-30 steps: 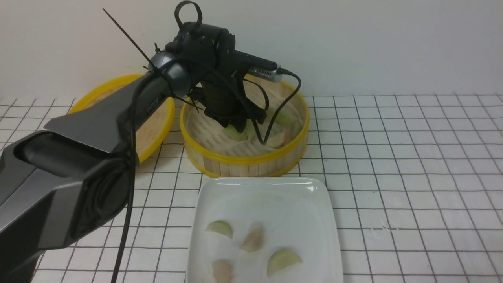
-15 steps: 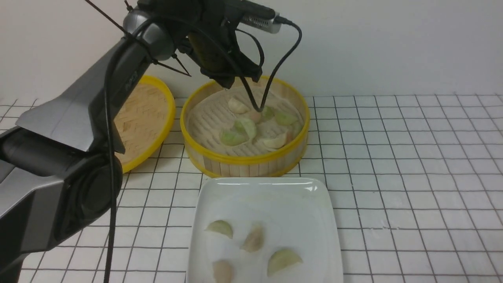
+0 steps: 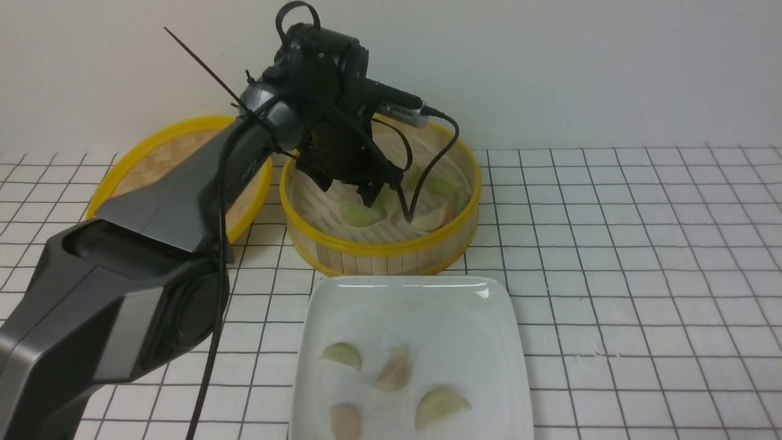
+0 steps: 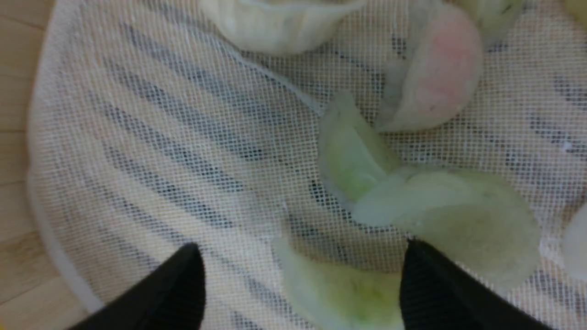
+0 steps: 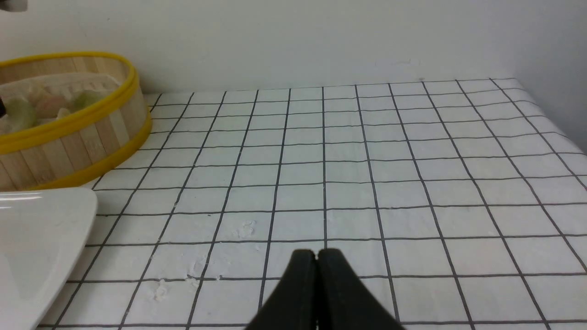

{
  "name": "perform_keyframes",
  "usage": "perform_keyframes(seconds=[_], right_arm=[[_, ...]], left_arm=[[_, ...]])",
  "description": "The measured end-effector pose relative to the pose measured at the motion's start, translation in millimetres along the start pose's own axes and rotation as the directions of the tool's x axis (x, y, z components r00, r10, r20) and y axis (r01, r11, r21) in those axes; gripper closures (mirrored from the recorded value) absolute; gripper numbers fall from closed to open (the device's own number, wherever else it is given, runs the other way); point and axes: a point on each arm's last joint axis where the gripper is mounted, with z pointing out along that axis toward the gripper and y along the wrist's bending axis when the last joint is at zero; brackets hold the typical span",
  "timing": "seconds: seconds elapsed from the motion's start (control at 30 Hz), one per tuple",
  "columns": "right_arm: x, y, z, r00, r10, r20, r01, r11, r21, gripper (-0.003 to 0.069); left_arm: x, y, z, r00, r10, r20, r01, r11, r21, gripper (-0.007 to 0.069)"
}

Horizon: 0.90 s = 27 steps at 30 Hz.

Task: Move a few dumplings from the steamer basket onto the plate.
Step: Use the left arm to grab a dumpling from the steamer

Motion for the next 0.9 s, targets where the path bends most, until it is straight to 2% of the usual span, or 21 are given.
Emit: perform_keyframes(seconds=[0.33, 0.6, 0.9], right_arm=[[0, 0, 0, 1.000, 0.000, 0.000, 0.000, 1.000, 0.000, 0.0669], [0, 0, 0, 1.000, 0.000, 0.000, 0.000, 1.000, 0.000, 0.0669], [0, 0, 0, 1.000, 0.001, 0.000, -0.001, 1.000, 0.000, 0.0669]], left_arm=[[0, -8, 0, 0.999, -0.034, -0.004, 0.034, 0.996, 0.085, 0.0074], [-5, -6, -35, 0.996, -0.079, 0.048, 0.073, 0.992, 0.104, 0.0072], [10, -9, 3, 0.996, -0.066, -0.061, 0.072, 0.993, 0.094, 0.0072]])
